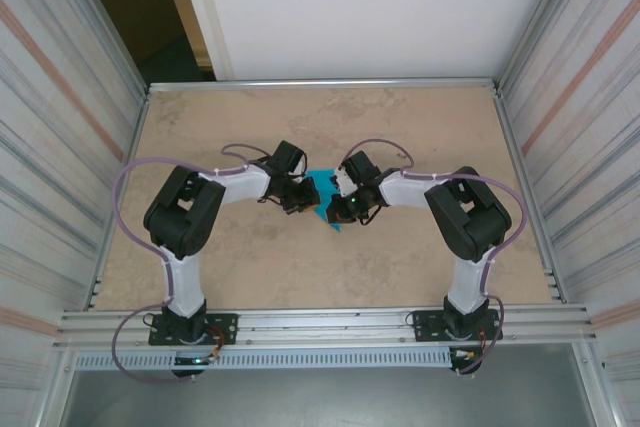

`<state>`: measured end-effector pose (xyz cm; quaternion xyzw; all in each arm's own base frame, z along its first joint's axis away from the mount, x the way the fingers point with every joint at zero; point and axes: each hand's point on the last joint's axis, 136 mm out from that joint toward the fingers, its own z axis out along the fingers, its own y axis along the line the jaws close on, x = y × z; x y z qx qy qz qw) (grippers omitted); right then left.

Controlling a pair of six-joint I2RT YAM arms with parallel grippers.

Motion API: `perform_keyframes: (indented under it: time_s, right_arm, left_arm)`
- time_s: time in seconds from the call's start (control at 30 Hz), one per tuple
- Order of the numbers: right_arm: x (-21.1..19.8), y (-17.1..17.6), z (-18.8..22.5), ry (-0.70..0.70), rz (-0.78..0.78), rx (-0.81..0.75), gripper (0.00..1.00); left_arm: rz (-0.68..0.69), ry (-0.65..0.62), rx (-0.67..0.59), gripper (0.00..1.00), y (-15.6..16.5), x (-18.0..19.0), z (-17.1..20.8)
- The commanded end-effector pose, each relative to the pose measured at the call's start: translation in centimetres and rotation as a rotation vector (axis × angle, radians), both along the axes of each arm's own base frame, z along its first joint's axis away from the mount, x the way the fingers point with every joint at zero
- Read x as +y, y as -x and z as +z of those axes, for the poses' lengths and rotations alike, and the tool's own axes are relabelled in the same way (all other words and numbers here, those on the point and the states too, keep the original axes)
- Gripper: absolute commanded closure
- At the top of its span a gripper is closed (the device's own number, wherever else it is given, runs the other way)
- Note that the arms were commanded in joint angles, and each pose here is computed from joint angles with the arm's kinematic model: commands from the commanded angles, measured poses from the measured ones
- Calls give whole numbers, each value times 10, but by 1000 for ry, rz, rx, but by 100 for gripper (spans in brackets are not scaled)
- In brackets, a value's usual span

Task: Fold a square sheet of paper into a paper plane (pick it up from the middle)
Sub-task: Third fold the triangle at the center of the table.

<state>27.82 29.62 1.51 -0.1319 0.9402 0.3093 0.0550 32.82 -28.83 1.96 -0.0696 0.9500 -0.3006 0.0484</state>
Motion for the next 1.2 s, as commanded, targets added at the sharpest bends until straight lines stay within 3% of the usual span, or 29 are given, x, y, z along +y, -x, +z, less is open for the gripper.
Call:
perform_keyframes:
  time_s: [0.0, 0.1, 0.17, 0.43, 0.7, 0.9, 1.17]
  right_arm:
    - [-20, 14, -29, 96, -24, 84, 100]
    - [-26, 15, -31, 115, -36, 93, 100]
    - [-27, 14, -30, 113, -42, 92, 100]
    - [-26, 14, -28, 102, -42, 103, 100]
    - [-28, 15, -29, 112, -42, 107, 100]
    - [-33, 16, -33, 138, -46, 115, 100]
    - [-36, 19, -36, 147, -44, 119, 100]
  left_arm:
    - [-43, 11, -55, 87, -5, -1, 10]
    - [-68, 75, -141, 85, -10, -10, 36]
    - [-87, 91, -168, 88, -6, -13, 43]
    - [-140, 64, -136, 98, 26, -16, 17]
    - [-147, 34, -124, 98, 21, -17, 3]
    - [-129, -111, -148, 98, 10, 17, -19]
    - [-65, -124, -131, 97, -19, 63, -30]
